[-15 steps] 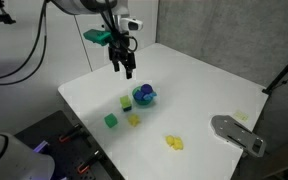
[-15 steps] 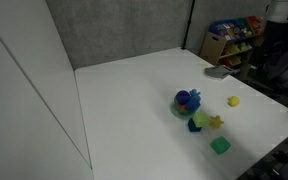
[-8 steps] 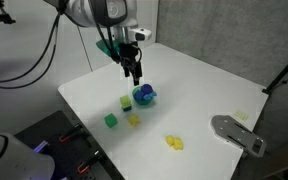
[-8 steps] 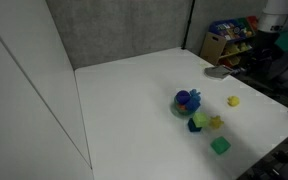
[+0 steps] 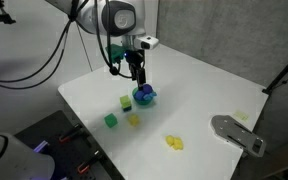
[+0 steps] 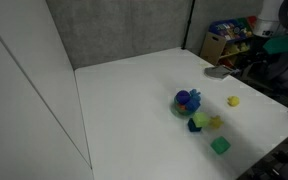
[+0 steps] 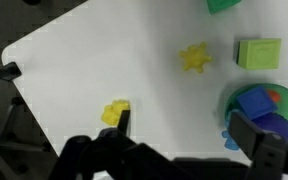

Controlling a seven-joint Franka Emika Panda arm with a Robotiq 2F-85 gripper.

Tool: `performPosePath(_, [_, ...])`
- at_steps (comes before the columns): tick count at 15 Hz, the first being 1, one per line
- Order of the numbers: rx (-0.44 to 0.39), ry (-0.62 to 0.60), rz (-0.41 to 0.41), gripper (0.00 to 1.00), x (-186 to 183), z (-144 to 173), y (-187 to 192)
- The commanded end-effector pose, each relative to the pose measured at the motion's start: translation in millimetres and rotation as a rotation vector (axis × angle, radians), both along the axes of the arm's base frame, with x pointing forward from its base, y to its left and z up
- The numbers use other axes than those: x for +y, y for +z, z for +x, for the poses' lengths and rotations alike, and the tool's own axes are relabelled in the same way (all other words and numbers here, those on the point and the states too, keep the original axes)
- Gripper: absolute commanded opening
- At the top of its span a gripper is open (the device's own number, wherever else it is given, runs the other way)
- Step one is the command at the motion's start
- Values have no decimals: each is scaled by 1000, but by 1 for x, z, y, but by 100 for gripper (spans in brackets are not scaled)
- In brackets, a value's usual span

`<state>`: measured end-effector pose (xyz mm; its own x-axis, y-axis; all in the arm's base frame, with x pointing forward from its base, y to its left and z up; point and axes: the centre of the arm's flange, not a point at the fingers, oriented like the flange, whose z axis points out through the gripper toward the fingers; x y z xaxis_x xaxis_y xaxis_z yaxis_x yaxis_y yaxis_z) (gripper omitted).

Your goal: Remove the toy elephant from the green bowl and put it on the table

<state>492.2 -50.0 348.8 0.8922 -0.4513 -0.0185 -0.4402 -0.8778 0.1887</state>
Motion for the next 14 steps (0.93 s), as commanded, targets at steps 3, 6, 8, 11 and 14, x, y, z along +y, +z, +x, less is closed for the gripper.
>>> performPosePath(3, [-21,-10,9,100,-2,3,-3])
performPosePath(6, [-51,-28,71,100,-4,15,-17])
performPosePath(8, [-85,-60,105,100,-4,25,-28])
performPosePath(11, [-131,-98,128,100,-6,41,-47])
performPosePath(14, [-161,-119,131,100,-12,57,-73])
